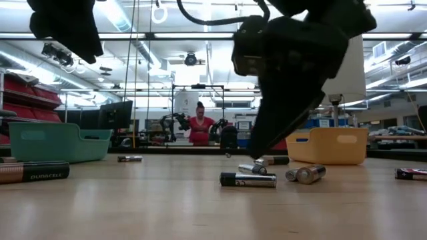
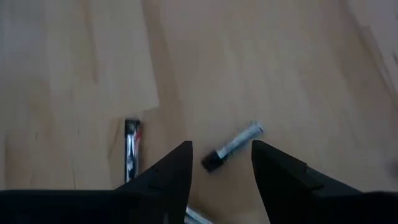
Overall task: Sort batteries
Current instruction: Put the silver battery into the yellow bin
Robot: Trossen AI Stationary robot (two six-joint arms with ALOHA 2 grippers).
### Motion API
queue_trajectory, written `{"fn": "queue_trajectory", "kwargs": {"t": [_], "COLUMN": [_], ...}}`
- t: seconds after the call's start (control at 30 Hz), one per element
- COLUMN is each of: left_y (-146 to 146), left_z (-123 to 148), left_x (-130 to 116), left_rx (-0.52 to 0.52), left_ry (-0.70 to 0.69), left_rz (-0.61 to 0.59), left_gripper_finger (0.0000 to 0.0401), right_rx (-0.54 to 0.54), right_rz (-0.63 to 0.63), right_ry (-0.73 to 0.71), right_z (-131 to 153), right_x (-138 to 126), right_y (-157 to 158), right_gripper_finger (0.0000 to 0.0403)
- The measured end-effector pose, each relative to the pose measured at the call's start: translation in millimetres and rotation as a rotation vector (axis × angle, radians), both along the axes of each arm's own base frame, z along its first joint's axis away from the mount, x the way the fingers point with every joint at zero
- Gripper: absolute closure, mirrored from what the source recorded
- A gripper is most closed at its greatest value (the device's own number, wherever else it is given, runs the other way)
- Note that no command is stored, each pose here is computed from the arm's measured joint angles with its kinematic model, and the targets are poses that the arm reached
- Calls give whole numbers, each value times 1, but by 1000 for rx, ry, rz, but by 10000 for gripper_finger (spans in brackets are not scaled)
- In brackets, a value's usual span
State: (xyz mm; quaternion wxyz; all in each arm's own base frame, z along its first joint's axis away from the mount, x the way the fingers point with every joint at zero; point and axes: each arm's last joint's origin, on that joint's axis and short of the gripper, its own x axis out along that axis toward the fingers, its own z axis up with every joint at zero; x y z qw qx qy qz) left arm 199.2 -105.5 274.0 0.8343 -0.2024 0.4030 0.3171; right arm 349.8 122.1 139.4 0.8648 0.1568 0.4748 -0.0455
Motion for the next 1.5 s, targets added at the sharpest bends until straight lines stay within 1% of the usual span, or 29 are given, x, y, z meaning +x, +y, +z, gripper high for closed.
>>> {"fn": "queue_trajectory", "kwargs": {"t": [0.23,0.33,0.4,0.5,0.6,0.73,0.77,0.8,0.93,1.03,1.1,1.2,1.3,1.4,1.5], "left_y": [1,0,-1,-1,-3,-4,-4,-4,-8,-8,-8,-7,-7,-6,-6], "left_z": [-2,-3,-2,-2,-2,-2,-2,-2,-1,0,0,0,0,0,0], "left_x": [-4,-6,-7,-8,-8,-9,-8,-8,-4,-2,-2,-2,-2,-1,-1], "left_rx": [-40,-53,-58,-61,-74,-90,-102,-110,-152,-145,-141,-121,-102,-95,-85], "left_ry": [68,90,95,97,105,112,117,117,73,49,46,33,20,16,8], "left_rz": [0,-5,0,1,-8,-13,-16,-18,-27,-23,-22,-16,-11,-7,-2], "left_gripper_finger": [215,215,215,215,215,215,215,215,215,215,215,215,215,215,215], "right_rx": [-69,-91,-127,-172,-194,-205,-195,-183,-116,-67,-67,-95,-107,-91,-99], "right_rz": [9,9,18,56,83,106,115,121,107,113,116,105,101,91,89], "right_ry": [35,41,40,42,47,53,54,57,65,69,64,32,40,-7,-67], "right_z": [-15,-17,-17,-18,-18,-18,-17,-17,-16,-13,-10,0,2,16,23], "right_x": [1,1,1,1,0,2,2,3,7,9,9,10,9,10,14], "right_y": [-1,-1,-2,-4,-5,-9,-11,-13,-25,-35,-40,-51,-59,-67,-74], "right_gripper_finger": [231,232,234,247,284,366,379,384,371,379,386,401,402,402,397]}}
